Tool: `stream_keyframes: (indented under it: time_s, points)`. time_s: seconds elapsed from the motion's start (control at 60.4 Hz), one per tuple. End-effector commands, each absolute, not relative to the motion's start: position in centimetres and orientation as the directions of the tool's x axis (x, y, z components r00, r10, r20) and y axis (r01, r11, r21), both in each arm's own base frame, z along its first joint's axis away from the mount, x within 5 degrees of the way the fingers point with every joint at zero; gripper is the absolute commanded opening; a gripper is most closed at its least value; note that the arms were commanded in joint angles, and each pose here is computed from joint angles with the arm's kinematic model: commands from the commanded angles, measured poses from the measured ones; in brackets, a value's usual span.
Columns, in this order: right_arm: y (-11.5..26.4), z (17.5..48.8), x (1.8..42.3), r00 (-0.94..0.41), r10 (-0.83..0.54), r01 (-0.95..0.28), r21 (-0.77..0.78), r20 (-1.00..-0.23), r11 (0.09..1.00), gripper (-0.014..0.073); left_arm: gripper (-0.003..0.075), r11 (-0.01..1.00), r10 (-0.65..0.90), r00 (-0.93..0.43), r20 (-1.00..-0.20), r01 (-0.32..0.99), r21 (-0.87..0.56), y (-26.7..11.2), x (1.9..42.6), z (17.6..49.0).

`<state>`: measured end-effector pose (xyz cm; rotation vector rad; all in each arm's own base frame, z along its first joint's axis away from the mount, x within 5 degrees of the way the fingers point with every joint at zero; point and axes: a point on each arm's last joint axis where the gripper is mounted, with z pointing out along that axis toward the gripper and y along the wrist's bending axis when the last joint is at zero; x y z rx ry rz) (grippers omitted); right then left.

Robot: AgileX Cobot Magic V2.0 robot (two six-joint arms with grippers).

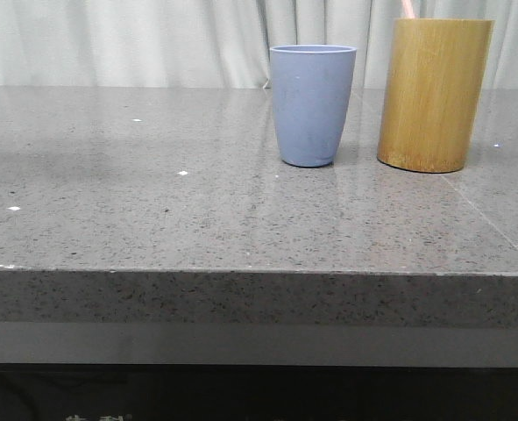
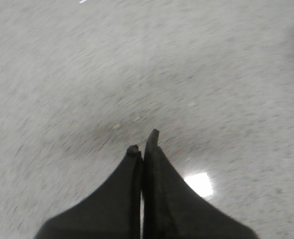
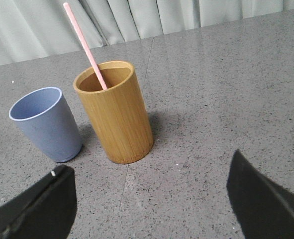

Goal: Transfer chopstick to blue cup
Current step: 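Open the left gripper and lift it away from the cup, then grasp the pink stick in the bamboo holder with the right gripper, lift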

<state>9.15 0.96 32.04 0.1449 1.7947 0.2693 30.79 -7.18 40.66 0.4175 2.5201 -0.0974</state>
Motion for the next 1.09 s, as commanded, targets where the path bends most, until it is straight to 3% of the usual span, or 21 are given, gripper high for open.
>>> stream_keyframes:
  time_s: [0.0, 0.265, 0.546, 0.861, 1.076]
  points:
    - [0.8, 33.8, 9.3, -0.146, 0.245, -0.053, 0.255, -0.958, 0.965, 0.0627, -0.0018, 0.968, 0.169, -0.723, -0.669, 0.248, -0.023, -5.1, 28.4, 42.1]
    - [0.8, 33.8, 9.3, -0.146, 0.245, -0.053, 0.255, -0.958, 0.965, 0.0627, -0.0018, 0.991, 0.065, -0.642, -0.764, 0.128, -0.023, -1.8, 22.1, 38.7]
    - [0.8, 33.7, 9.3, -0.151, 0.245, -0.053, 0.255, -0.958, 0.965, 0.0627, -0.0018, 0.991, 0.030, -0.379, -0.925, 0.128, -0.020, -1.5, 14.2, 36.3]
    - [0.8, 33.8, 11.6, -0.180, 0.212, -0.042, 0.223, -0.961, 0.974, 0.0627, -0.0018, 0.992, 0.016, -0.207, -0.978, 0.127, -0.010, -1.0, 6.9, 32.9]
    - [1.5, 36.3, 16.1, -0.194, 0.157, -0.084, 0.176, -0.968, 0.981, 0.0627, -0.0018, 0.992, 0.011, -0.120, -0.993, 0.128, -0.005, -0.9, 4.5, 32.0]
